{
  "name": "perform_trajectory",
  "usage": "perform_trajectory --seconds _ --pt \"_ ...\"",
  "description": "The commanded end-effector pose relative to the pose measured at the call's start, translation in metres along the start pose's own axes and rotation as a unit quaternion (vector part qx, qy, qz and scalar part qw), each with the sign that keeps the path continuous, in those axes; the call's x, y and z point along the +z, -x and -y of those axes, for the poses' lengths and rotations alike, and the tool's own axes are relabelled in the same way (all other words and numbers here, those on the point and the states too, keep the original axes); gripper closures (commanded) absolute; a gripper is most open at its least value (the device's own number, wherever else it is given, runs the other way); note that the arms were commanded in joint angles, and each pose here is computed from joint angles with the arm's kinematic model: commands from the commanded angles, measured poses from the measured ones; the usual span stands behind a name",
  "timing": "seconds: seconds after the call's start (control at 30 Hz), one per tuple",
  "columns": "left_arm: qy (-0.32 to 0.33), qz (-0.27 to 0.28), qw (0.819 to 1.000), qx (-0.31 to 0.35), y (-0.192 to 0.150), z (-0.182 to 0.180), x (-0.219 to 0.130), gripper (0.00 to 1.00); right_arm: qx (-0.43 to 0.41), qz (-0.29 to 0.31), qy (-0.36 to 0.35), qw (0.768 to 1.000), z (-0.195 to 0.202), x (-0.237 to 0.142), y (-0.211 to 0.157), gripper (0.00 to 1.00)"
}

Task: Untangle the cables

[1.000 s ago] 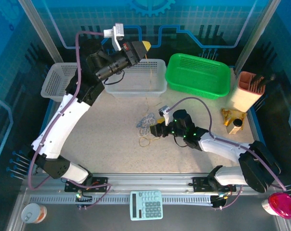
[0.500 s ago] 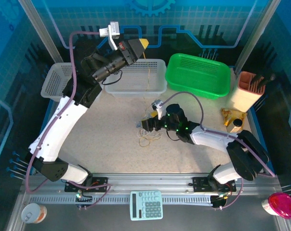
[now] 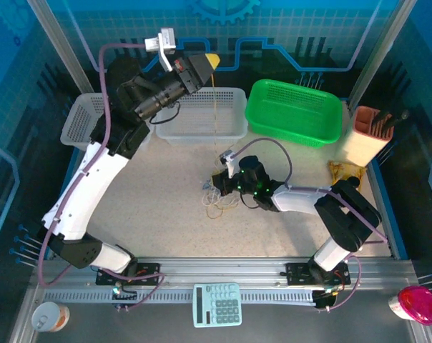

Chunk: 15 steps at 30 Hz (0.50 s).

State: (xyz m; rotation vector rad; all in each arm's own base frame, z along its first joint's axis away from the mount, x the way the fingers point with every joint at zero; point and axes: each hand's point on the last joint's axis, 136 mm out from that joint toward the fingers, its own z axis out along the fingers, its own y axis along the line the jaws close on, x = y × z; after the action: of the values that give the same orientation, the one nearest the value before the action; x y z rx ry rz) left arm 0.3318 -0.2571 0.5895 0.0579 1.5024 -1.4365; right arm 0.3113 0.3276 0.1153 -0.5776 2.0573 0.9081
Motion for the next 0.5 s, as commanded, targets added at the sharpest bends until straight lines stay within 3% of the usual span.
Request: perform_trajectory --seconds 0.0,0.3,0.47 --pt "-0.04 0.03 0.998 0.042 0.026 0.044 -0.015 1.0 0.019 -0.005 -0.017 1.0 0.018 0.003 -0.018 1.0" --pt "-0.058 0.057 0.994 0.078 0.048 0.081 -0.032 1.0 0.044 -0.024 -0.023 0.998 0.033 0.007 -0.042 1.0" --pt "-0.05 0.054 0.994 0.082 0.047 0.077 -0.032 1.0 0.047 -0.021 -0.018 0.999 0.031 0.006 -0.041 1.0"
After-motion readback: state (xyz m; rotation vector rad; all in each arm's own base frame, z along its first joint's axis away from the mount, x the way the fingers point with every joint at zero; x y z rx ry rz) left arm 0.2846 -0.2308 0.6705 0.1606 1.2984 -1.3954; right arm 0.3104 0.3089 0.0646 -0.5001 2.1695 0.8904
